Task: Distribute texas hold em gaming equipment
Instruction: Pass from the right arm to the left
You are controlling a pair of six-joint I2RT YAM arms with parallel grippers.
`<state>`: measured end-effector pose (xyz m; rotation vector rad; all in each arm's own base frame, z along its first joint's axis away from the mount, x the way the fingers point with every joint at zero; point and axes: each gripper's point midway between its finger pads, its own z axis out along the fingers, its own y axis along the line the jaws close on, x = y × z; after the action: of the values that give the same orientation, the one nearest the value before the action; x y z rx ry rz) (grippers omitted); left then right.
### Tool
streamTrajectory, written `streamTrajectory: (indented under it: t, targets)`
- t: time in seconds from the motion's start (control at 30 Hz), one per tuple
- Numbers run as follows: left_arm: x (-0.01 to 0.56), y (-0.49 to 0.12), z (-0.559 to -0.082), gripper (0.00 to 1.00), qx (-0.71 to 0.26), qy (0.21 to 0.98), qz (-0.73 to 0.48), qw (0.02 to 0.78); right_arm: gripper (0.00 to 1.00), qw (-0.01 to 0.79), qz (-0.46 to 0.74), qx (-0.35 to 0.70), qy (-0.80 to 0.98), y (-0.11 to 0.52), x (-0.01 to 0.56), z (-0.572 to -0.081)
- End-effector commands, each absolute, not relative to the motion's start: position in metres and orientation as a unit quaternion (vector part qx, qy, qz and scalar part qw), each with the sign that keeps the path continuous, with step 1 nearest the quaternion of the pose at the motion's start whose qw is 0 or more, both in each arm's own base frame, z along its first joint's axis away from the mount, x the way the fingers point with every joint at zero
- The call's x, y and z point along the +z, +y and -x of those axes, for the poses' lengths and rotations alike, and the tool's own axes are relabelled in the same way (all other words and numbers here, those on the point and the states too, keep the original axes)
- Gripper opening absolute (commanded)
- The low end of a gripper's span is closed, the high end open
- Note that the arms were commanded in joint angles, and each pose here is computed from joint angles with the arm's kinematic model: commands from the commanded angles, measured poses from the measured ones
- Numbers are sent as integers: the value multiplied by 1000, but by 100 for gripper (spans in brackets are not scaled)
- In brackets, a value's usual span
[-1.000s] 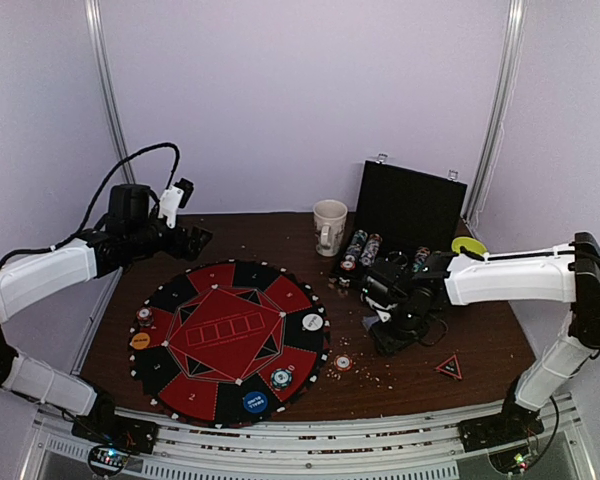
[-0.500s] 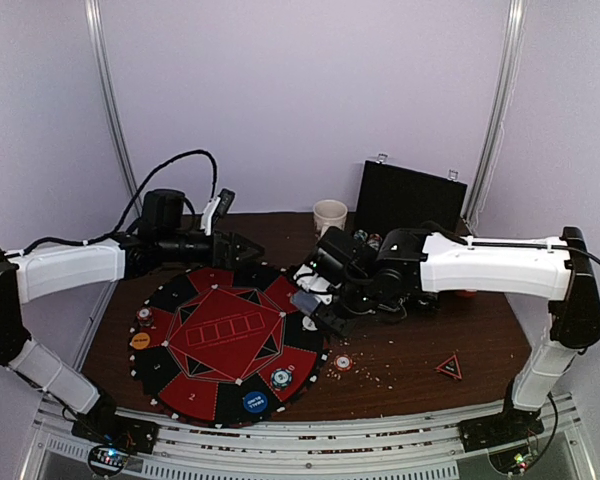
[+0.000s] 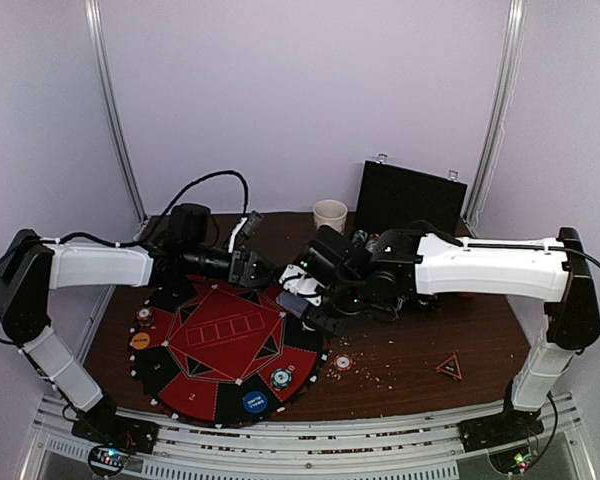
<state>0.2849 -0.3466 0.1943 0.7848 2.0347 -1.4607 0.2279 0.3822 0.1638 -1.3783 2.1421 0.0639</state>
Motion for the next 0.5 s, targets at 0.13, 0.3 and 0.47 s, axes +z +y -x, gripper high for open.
streamTrajectory:
  t: [0.13,0.3,0.47]
  targets:
    - [195,-359,-267,85,-571,716,-324,238,52,307,527,12,792,392,166,-234]
    - [186,-362,-263,83,-569,717,-332,226,52,312,530,14,788,396,169,-236]
    - [174,-370,-262,72,-555,727,-344,213,52,311,537,10,784,398,168,-237]
